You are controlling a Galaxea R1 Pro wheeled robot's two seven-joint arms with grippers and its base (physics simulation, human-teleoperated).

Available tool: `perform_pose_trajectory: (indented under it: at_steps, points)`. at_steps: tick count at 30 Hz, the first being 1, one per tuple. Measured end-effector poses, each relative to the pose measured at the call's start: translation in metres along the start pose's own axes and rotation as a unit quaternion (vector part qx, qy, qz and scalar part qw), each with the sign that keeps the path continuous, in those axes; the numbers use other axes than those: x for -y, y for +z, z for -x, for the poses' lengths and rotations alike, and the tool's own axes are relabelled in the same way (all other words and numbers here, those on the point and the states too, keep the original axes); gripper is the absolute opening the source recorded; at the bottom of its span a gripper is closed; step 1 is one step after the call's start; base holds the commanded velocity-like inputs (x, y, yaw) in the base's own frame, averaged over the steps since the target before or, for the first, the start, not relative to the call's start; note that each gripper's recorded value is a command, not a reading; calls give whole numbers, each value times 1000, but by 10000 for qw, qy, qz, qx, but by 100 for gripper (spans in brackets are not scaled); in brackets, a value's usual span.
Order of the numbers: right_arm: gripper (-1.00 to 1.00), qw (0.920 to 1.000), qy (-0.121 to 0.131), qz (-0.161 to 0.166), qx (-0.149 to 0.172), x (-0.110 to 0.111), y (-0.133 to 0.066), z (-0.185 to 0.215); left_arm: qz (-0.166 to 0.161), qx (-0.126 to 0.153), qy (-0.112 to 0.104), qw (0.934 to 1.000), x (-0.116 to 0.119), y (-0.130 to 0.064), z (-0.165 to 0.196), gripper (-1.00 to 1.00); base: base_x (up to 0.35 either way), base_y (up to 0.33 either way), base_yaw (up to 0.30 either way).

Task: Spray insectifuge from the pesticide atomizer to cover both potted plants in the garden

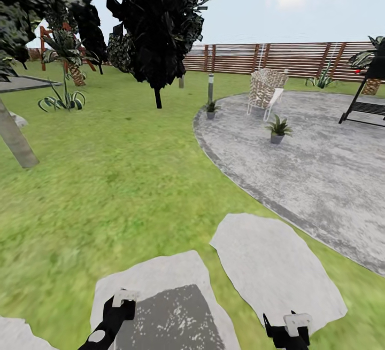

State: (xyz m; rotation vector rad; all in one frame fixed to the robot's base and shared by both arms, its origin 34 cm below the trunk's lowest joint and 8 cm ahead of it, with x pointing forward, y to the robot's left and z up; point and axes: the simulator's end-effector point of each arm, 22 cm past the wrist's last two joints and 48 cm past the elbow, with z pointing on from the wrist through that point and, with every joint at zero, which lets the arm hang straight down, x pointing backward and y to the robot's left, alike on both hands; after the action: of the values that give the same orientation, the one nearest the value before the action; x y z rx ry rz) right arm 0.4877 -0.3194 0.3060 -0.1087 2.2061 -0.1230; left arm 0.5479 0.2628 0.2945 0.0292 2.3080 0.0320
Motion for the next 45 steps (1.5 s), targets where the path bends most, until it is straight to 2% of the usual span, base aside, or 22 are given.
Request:
perform_pose_trajectory:
  at_steps: [38, 45]
  points:
    - [100, 10000, -3, 13, 13, -1, 0, 1, -8, -43, 16, 10000, 1, -3, -7, -100, 338, 102, 0]
    - [100, 10000, -4, 13, 9, -1, 0, 1, -6, -45, 13, 10000, 0, -3, -7, -100, 338, 102, 154]
